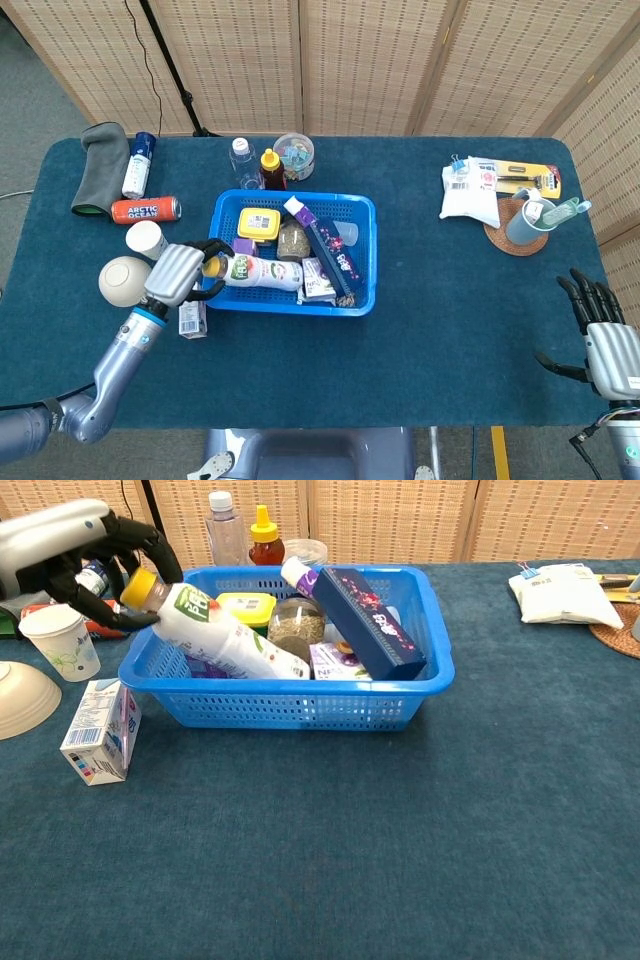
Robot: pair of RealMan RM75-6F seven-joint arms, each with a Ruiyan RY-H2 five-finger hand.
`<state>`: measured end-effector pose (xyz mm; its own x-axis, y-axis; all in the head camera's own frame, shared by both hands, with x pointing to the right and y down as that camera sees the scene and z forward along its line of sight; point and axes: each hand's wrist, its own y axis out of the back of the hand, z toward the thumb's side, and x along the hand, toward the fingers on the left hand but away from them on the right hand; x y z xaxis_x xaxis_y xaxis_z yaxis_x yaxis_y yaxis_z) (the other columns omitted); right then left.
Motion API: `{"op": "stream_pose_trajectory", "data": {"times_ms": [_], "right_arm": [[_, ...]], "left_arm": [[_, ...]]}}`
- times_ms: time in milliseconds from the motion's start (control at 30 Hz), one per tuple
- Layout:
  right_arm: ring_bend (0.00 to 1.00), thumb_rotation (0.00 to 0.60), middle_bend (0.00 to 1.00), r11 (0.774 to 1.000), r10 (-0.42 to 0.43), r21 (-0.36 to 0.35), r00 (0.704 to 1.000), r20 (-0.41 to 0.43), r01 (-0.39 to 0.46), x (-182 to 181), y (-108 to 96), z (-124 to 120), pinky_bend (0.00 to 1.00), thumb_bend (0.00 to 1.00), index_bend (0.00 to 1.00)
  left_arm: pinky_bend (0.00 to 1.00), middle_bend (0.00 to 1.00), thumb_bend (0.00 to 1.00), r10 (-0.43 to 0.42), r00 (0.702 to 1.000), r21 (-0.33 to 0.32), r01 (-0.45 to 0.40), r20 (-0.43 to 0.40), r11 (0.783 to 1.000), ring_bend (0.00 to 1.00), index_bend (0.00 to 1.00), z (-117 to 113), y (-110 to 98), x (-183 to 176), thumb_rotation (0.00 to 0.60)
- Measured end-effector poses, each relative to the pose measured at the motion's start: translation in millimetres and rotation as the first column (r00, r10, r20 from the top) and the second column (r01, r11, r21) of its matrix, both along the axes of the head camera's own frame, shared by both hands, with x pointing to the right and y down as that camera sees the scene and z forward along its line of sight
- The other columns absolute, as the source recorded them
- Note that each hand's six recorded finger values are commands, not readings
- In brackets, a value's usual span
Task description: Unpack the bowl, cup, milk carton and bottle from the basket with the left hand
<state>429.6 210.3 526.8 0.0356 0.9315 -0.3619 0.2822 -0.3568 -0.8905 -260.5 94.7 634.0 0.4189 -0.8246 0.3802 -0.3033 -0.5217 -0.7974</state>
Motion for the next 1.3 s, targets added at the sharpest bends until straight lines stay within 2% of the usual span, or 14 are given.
{"op": "stream_pose_trajectory", "data": {"times_ms": [167,367,633,900,1133,1233,1300], "right_arm": [[0.00,0.600,0.00,1.000,-0.002,0.000,1.000,0.004,0.002,-1,0,0,0.00,0.00,0.00],[0.00,0.600,0.00,1.000,0.001,0.004,1.000,0.009,-0.001,0,0,-3,0.00,0.00,0.00],[0.00,0.600,0.00,1.000,0.002,0.007,1.000,0.013,-0.002,0,0,-4,0.00,0.00,0.00],[0.00,0.600,0.00,1.000,-0.003,0.011,1.000,0.015,0.003,-1,1,-5,0.00,0.00,0.00],[0.00,0.600,0.00,1.000,-0.010,0.008,1.000,0.016,0.010,-3,3,-5,0.00,0.00,0.00],[0.00,0.600,0.00,1.000,-0.016,0.005,1.000,0.014,0.016,-5,3,-4,0.00,0.00,0.00],[0.00,0.600,0.00,1.000,-0.021,-0.001,1.000,0.012,0.021,-6,4,-3,0.00,0.00,0.00]], "left_arm": [[0.47,0.54,0.49,-0.028,0.997,0.065,0.033,-0.071,0.997,0.53,0.72,-26,-11,0,0.600],[0.47,0.54,0.49,-0.045,0.992,0.116,0.058,-0.115,0.992,0.53,0.72,-54,-20,-3,0.600],[0.47,0.54,0.49,-0.070,0.987,0.183,0.096,-0.143,0.978,0.53,0.72,-92,-31,-16,0.600],[0.47,0.54,0.49,-0.132,0.981,0.248,0.165,-0.144,0.955,0.53,0.72,-133,-43,-51,0.600],[0.47,0.54,0.48,-0.184,0.975,0.225,0.208,-0.122,0.952,0.53,0.72,-132,-44,-75,0.600],[0.47,0.54,0.48,-0.197,0.976,0.203,0.213,-0.097,0.956,0.53,0.72,-122,-43,-82,0.600],[0.47,0.54,0.48,-0.206,0.976,0.173,0.216,-0.073,0.961,0.53,0.71,-106,-43,-86,0.600]]}}
